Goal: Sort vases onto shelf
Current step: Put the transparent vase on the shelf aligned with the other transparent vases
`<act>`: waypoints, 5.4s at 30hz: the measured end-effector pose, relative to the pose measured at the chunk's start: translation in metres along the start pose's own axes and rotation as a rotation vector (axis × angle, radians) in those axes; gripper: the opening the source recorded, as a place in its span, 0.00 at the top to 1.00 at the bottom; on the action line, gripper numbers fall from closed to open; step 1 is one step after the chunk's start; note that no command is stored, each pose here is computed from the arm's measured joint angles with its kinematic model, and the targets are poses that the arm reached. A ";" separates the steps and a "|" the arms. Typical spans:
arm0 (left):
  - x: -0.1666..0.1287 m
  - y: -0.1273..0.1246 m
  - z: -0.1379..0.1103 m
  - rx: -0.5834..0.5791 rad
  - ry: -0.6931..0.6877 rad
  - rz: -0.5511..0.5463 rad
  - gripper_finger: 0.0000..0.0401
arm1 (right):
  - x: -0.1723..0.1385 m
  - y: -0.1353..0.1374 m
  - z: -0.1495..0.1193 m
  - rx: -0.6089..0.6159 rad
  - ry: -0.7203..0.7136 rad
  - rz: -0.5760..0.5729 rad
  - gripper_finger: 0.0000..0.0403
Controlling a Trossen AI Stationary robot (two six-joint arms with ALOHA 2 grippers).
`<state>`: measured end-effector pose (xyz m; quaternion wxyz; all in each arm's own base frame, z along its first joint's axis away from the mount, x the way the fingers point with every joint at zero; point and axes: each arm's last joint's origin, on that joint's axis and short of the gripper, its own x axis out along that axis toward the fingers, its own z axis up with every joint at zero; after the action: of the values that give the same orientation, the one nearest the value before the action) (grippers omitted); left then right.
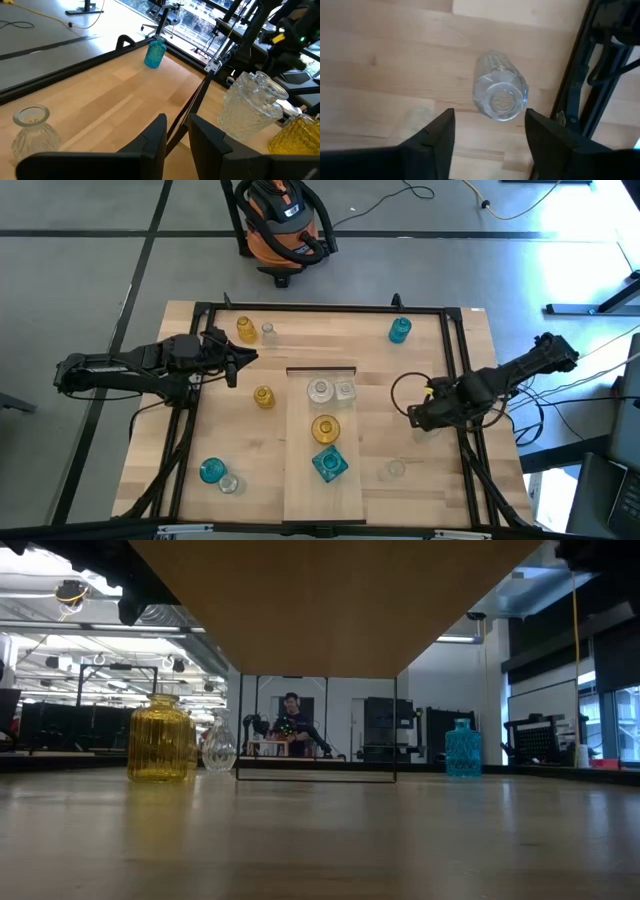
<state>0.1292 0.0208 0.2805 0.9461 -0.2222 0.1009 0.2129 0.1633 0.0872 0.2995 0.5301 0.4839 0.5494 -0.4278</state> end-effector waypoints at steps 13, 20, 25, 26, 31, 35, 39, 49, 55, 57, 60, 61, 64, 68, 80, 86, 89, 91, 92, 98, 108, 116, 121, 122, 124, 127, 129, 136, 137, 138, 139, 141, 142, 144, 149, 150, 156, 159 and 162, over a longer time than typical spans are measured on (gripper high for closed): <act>0.000 0.000 0.000 -0.003 0.000 0.000 0.82 | 0.037 -0.005 0.000 0.041 0.011 -0.078 0.53; 0.000 0.000 0.000 -0.029 0.000 0.001 0.82 | 0.047 -0.002 -0.001 -0.017 0.025 -0.027 0.70; 0.000 0.000 0.000 -0.030 -0.001 0.000 0.82 | 0.039 0.000 -0.001 -0.058 0.007 0.024 0.78; 0.000 0.000 0.000 -0.030 -0.001 0.001 0.82 | 0.037 0.001 -0.001 -0.062 0.005 0.037 0.78; 0.000 0.000 0.000 -0.026 -0.004 0.005 0.82 | 0.008 0.002 -0.003 -0.104 0.016 0.092 0.78; 0.000 0.001 0.001 -0.026 -0.017 0.029 0.82 | -0.026 0.011 -0.002 -0.172 -0.002 0.227 0.78; 0.000 0.001 0.001 -0.025 -0.028 0.050 0.82 | -0.070 0.025 0.004 -0.260 -0.127 0.385 0.78; 0.000 0.001 0.001 -0.026 -0.024 0.030 0.82 | -0.176 0.061 0.030 -0.526 -0.615 0.704 0.78; 0.000 0.000 0.001 -0.027 -0.017 0.019 0.82 | -0.189 0.119 0.066 -0.750 -0.655 0.697 0.78; 0.000 0.000 0.001 -0.029 -0.018 0.016 0.82 | -0.184 0.138 0.078 -0.820 -0.640 0.647 0.78; 0.000 -0.001 0.002 -0.034 -0.018 -0.017 0.82 | -0.173 0.157 0.095 -0.913 -0.587 0.559 0.78; 0.000 -0.002 0.002 -0.035 -0.017 -0.028 0.82 | -0.167 0.164 0.099 -0.946 -0.576 0.560 0.78; 0.000 -0.002 0.002 -0.040 -0.009 -0.047 0.82 | -0.157 0.178 0.108 -1.033 -0.586 0.590 0.78; 0.000 -0.006 0.005 -0.045 -0.016 -0.121 0.82 | -0.164 0.183 0.118 -1.086 -0.676 0.624 0.78; -0.006 -0.039 0.063 0.364 -0.131 -0.279 0.70 | -0.167 0.178 0.152 -1.074 -0.682 0.656 0.78; 0.025 -0.058 0.090 0.564 -0.072 -0.122 0.44 | -0.168 0.179 0.153 -1.098 -0.690 0.668 0.78; 0.041 -0.066 0.108 0.545 -0.057 -0.118 0.32 | -0.168 0.179 0.153 -1.100 -0.689 0.668 0.78; 0.054 -0.069 0.115 0.534 -0.001 -0.137 0.27 | -0.168 0.179 0.153 -1.100 -0.690 0.667 0.78; 0.062 -0.070 0.116 0.532 0.032 -0.148 0.25 | -0.168 0.179 0.153 -1.100 -0.689 0.667 0.78; 0.104 -0.078 0.116 0.546 0.204 -0.250 0.22 | -0.165 0.181 0.153 -1.110 -0.680 0.665 0.78; 0.122 -0.081 0.116 0.544 0.212 -0.203 0.33 | -0.166 0.182 0.154 -1.127 -0.693 0.668 0.78; 0.121 -0.080 0.116 0.489 0.223 -0.177 0.38 | -0.166 0.183 0.154 -1.134 -0.689 0.679 0.78; 0.117 -0.081 0.117 0.426 0.234 -0.197 0.38 | -0.166 0.183 0.153 -1.121 -0.684 0.685 0.59; 0.116 -0.080 0.117 0.415 0.235 -0.195 0.38 | -0.168 0.181 0.153 -1.120 -0.689 0.686 0.55; 0.112 -0.080 0.120 0.390 0.217 -0.179 0.38 | -0.172 0.177 0.152 -1.112 -0.712 0.684 0.48; 0.104 -0.079 0.124 0.366 0.186 -0.153 0.38 | -0.184 0.165 0.148 -1.107 -0.772 0.673 0.41; 0.097 -0.079 0.125 0.339 0.139 -0.158 0.38 | -0.194 0.154 0.147 -1.089 -0.835 0.651 0.39; 0.068 -0.083 0.084 0.204 -0.161 -0.219 0.38 | -0.220 0.112 0.155 -1.035 -0.940 0.613 0.44; 0.064 -0.083 0.073 0.189 -0.212 -0.242 0.38 | -0.222 0.108 0.157 -1.031 -0.944 0.601 0.45; 0.061 -0.082 0.061 0.173 -0.258 -0.255 0.38 | -0.225 0.103 0.159 -1.029 -0.956 0.599 0.45; 0.059 -0.079 0.048 0.161 -0.289 -0.270 0.38 | -0.227 0.099 0.161 -1.026 -0.961 0.601 0.46; 0.059 -0.072 0.018 0.182 -0.321 -0.283 0.38 | -0.229 0.092 0.164 -1.021 -0.960 0.608 0.47; 0.060 -0.068 0.004 0.197 -0.332 -0.286 0.38 | -0.230 0.089 0.167 -1.022 -0.956 0.614 0.48; 0.063 -0.060 -0.021 0.188 -0.340 -0.289 0.38 | -0.231 0.087 0.170 -1.030 -0.949 0.623 0.49; 0.068 -0.042 -0.050 0.144 -0.389 -0.261 0.38 | -0.230 0.083 0.177 -1.034 -0.926 0.646 0.49; 0.070 -0.041 -0.051 0.142 -0.394 -0.260 0.38 | -0.231 0.083 0.177 -1.035 -0.926 0.647 0.49; 0.086 -0.039 -0.064 0.168 -0.305 -0.282 0.38 | -0.230 0.084 0.177 -1.036 -0.925 0.647 0.49; 0.089 -0.039 -0.067 0.172 -0.302 -0.276 0.38 | -0.229 0.083 0.176 -1.034 -0.911 0.642 0.49; 0.093 -0.039 -0.071 0.193 -0.292 -0.264 0.38 | -0.228 0.082 0.176 -1.026 -0.895 0.638 0.49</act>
<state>0.2229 -0.0100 0.2063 0.9872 -0.1089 -0.0471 0.1062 0.2672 -0.0902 0.5176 0.9600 0.0918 0.2451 -0.0995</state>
